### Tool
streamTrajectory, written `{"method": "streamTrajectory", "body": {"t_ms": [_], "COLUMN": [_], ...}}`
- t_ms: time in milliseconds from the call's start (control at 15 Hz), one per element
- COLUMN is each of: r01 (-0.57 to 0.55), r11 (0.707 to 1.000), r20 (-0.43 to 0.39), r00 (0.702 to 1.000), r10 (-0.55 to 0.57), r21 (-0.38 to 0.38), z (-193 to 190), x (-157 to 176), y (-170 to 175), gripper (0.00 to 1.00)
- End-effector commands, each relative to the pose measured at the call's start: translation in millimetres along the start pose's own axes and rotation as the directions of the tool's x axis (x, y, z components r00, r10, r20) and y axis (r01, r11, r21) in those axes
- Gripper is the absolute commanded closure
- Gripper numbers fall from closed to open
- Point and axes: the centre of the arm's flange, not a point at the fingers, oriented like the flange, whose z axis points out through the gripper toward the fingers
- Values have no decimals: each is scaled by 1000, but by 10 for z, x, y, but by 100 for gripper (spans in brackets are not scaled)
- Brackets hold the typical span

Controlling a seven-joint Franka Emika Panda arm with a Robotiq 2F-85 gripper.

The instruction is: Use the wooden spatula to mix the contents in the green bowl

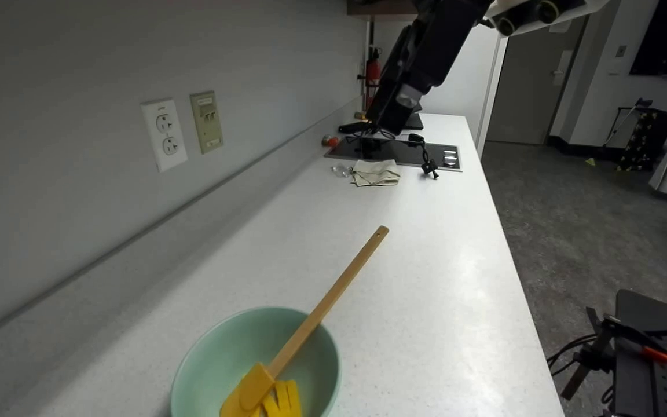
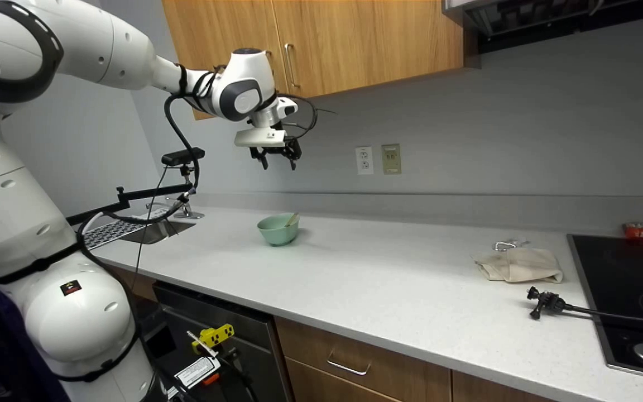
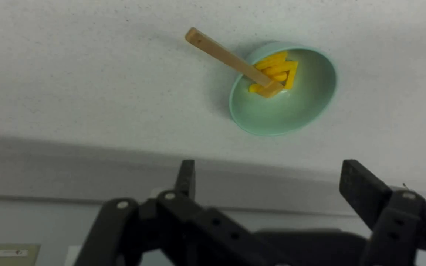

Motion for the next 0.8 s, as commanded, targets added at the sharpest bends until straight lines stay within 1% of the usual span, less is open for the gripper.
{"method": "streamTrajectory", "body": {"t_ms": [0, 67, 133, 333, 733], "r01": [-32, -36, -11, -17, -19], "r11": [999, 999, 1000, 1000, 1000], "r20": [-58, -62, -27, -31, -30], "r00": [998, 997, 1000, 999, 999], "r10": [34, 37, 11, 18, 19], "r21": [36, 29, 24, 25, 25], "z": [-73, -71, -23, -32, -24], "x": [-34, -24, 42, 50, 42], "y": [-219, -255, -147, -202, -200], "gripper": [0, 0, 0, 0, 0]}}
